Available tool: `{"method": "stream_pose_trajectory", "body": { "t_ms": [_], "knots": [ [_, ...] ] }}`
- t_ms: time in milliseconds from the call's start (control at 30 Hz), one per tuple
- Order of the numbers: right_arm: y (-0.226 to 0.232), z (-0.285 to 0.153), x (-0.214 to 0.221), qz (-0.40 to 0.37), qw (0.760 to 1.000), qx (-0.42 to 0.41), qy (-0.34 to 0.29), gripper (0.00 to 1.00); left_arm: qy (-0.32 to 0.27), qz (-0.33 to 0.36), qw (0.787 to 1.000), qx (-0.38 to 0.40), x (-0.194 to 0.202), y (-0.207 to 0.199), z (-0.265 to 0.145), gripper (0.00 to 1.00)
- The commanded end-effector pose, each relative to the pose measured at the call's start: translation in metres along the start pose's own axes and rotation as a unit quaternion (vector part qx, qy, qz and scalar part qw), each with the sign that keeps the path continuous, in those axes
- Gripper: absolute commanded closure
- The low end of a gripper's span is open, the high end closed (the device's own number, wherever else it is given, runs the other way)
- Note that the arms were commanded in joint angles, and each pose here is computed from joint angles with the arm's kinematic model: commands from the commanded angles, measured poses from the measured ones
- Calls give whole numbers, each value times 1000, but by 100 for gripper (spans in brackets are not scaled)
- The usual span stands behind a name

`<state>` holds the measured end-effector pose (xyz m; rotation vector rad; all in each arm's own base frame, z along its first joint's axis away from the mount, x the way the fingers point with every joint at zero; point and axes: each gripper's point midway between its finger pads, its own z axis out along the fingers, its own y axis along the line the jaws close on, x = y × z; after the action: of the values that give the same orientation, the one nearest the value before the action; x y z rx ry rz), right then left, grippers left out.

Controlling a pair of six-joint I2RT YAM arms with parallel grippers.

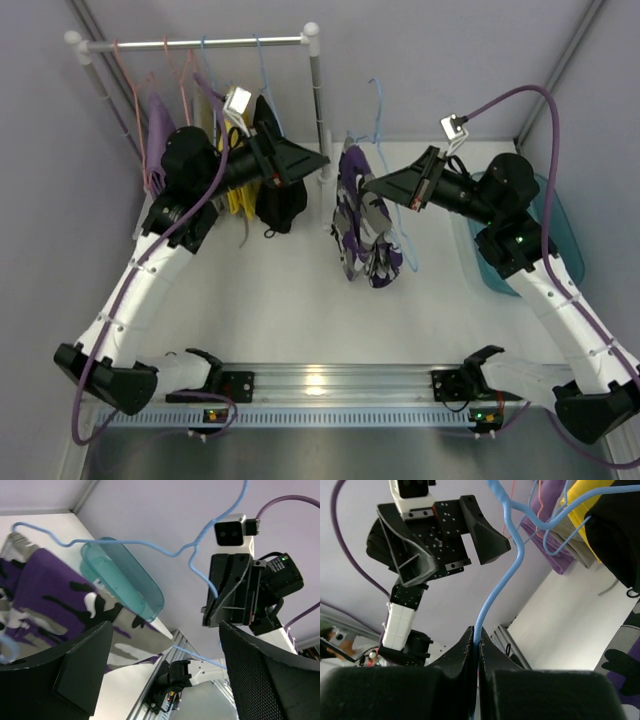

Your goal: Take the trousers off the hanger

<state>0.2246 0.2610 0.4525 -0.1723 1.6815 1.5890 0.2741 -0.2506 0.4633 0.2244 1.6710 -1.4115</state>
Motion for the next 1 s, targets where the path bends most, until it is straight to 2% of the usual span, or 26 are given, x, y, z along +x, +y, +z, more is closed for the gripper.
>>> {"method": "stream_pose_trajectory", "body": {
  "t_ms": [0, 333, 600, 700, 967],
  "knots": [
    [76, -32, -38, -135, 981, -93, -105, 100, -24, 16, 998, 65, -13, -52, 20, 9],
    [56, -42, -24, -154, 979, -70, -111, 100, 38, -73, 993, 86, 28, -56, 99, 16],
    [45, -37, -26, -156, 979, -62, -118, 100, 61, -113, 983, 132, 47, -89, 130, 24],
    [40, -34, -28, -153, 979, -58, -122, 100, 64, -128, 980, 137, 49, -91, 137, 30],
    [21, -27, -30, -141, 981, -29, -131, 100, 55, -144, 977, 144, 38, -100, 139, 58]
  ]
}}
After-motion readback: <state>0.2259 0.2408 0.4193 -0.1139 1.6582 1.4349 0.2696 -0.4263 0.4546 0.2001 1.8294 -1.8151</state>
